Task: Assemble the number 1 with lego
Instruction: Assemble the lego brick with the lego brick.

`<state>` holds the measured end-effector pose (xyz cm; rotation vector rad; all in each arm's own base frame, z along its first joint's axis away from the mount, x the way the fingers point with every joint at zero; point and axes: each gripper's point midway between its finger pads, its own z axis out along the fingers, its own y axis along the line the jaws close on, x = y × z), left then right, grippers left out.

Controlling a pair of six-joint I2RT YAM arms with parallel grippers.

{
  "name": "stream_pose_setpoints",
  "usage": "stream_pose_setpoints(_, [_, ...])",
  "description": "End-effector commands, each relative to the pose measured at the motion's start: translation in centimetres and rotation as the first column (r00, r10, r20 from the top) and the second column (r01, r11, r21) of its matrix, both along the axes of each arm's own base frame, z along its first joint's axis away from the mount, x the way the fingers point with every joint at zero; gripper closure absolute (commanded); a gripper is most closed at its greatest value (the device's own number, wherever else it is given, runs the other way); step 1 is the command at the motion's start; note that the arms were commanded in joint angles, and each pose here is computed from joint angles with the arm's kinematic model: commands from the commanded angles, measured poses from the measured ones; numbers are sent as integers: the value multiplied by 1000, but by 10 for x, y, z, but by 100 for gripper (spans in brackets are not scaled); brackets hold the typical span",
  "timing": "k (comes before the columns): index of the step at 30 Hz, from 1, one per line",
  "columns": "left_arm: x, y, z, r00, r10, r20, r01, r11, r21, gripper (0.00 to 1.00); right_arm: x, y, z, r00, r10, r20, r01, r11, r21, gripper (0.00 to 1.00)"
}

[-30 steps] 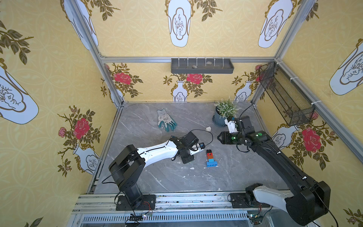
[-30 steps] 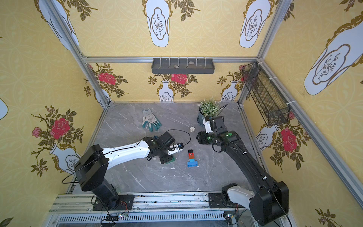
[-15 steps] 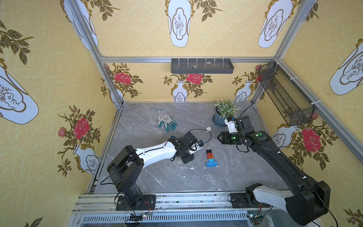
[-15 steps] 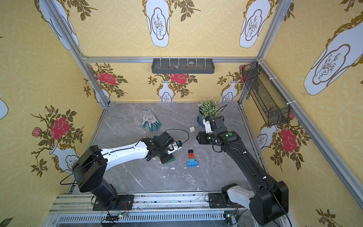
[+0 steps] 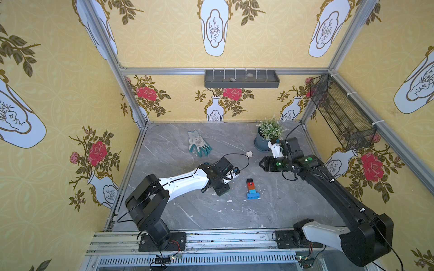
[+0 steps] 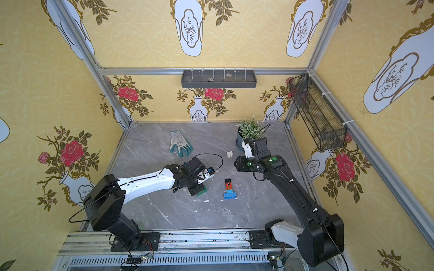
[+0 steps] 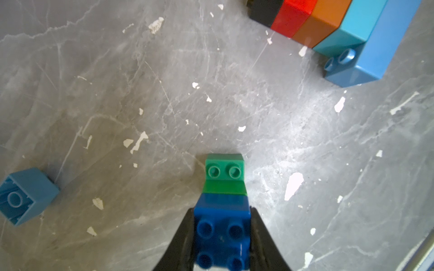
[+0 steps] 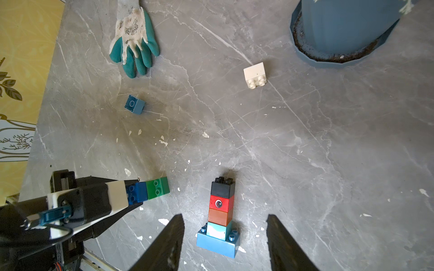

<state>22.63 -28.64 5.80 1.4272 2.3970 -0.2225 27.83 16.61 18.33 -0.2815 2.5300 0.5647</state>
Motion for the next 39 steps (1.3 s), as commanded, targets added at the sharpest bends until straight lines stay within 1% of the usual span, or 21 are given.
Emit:
stream_pose_setpoints(1, [-8,5,-10,997,29,-65,-30,1000,-4,100,0,2,3,1000,11,11,-11,1000,3,41])
stream_pose_setpoints(3, [-9,6,-14,996,41,-77,-42,999,-10,100,-1,0,4,1000,6,14,-6,1000,0,41])
stream_pose_setpoints(8, [-9,9,-22,995,48,-88,-46,999,27,100,0,-1,4,1000,5,18,-5,1000,-3,41])
stream_pose_setpoints(13, [-6,19,-29,997,51,-57,-44,992,118,100,0,-1,4,1000,8,20,-8,1000,-6,41])
stream_pose_setpoints(22, [-13,30,-41,995,42,-91,-23,980,200,100,2,-1,4,1000,9,26,-8,1000,-8,41])
stream_pose_setpoints(28, [-16,30,-45,992,58,-111,-34,979,203,100,1,-2,3,1000,8,24,-8,1000,-10,41])
stream_pose_setpoints(31, [-13,27,-39,994,60,-94,-42,982,185,100,1,-2,4,1000,8,29,-8,1000,-9,41])
stream_pose_setpoints(33, [-9,25,-34,995,62,-77,-48,983,176,93,1,-3,4,1000,8,29,-8,1000,-10,41])
stream_pose_setpoints(35, [-4,23,-28,996,72,-56,-62,986,155,81,2,-3,5,999,7,31,-7,1000,-9,41])
stream_pose_setpoints(37, [1,20,-19,996,84,-34,-79,989,124,72,2,-3,5,999,7,31,-7,1000,-8,41])
stream_pose_setpoints(39, [12,18,-3,993,119,20,-120,990,76,51,2,-3,5,1000,7,30,-7,1000,-9,41])
